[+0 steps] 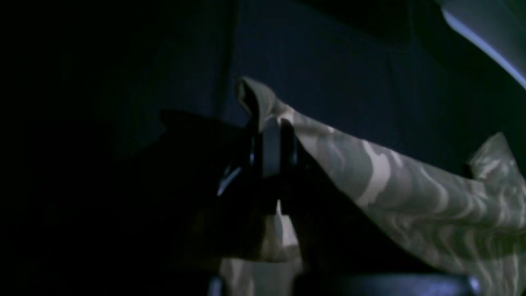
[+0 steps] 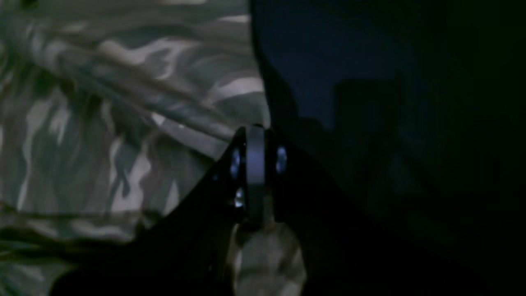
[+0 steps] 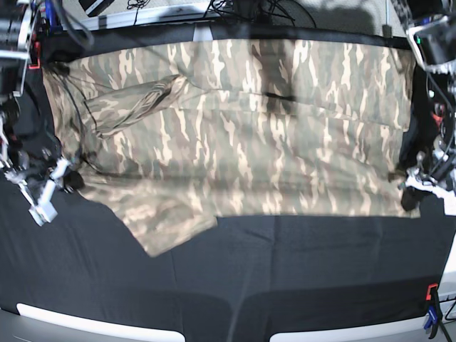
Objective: Layout the t-shirt on the table in an organized manner, then fold the t-shirt properly
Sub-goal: 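Fold the hem over toward the collar edge with both grippers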
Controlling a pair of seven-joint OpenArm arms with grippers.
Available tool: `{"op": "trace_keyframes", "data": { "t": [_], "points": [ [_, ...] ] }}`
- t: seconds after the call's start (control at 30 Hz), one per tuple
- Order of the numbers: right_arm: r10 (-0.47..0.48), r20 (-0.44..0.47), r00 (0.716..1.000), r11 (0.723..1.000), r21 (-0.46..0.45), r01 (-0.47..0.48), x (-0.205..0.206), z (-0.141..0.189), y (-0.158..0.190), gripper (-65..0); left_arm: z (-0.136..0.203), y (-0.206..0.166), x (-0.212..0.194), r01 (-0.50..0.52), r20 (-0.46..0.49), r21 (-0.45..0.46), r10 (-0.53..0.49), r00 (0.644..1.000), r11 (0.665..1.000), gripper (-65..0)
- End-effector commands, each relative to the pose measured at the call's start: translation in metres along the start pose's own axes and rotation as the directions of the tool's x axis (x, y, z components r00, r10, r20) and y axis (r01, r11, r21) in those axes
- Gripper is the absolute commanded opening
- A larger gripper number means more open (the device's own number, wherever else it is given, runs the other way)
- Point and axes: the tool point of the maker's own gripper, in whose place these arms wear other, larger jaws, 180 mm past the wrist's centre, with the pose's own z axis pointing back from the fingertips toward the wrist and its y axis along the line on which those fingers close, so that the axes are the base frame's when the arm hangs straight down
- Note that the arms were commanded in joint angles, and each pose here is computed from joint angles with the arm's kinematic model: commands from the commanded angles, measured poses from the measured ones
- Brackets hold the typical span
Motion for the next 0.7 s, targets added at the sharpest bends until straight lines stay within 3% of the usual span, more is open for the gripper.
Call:
{"op": "trace_keyframes", "data": {
  "t": [0.0,0.3,0.47,0.67],
  "points": [
    [0.018,0.056,0.998,0.999,-0.045,-0.016,0.019,0.017,-0.016,-65.0,0.005,-0.001,0.028,0.032,0.074,-0.004,-0.031,0.997,0.999,-65.0],
    [0.032,0.071,0.997,0.997,-0.072,-0.027,-0.018,0.062,-0.007,-65.0,0.039,-0.008,0.016,0.104,0.066,0.002,-0.104,0.992,0.995,-65.0],
    [0.021,0.066,0.998,0.994,-0.109,-0.014,-0.035,0.083,-0.003,-65.0,0.064,0.01,0.013,0.063,0.076,0.043,-0.066,0.995,0.997,-65.0],
    [-0.041,0.098,0.994,0.988,-0.142,0.054,-0.055,0.101,0.0,-65.0,0.081,0.023,-0.024,0.037,-0.034,0.07,-0.034,0.999,0.997,-65.0]
  ]
}}
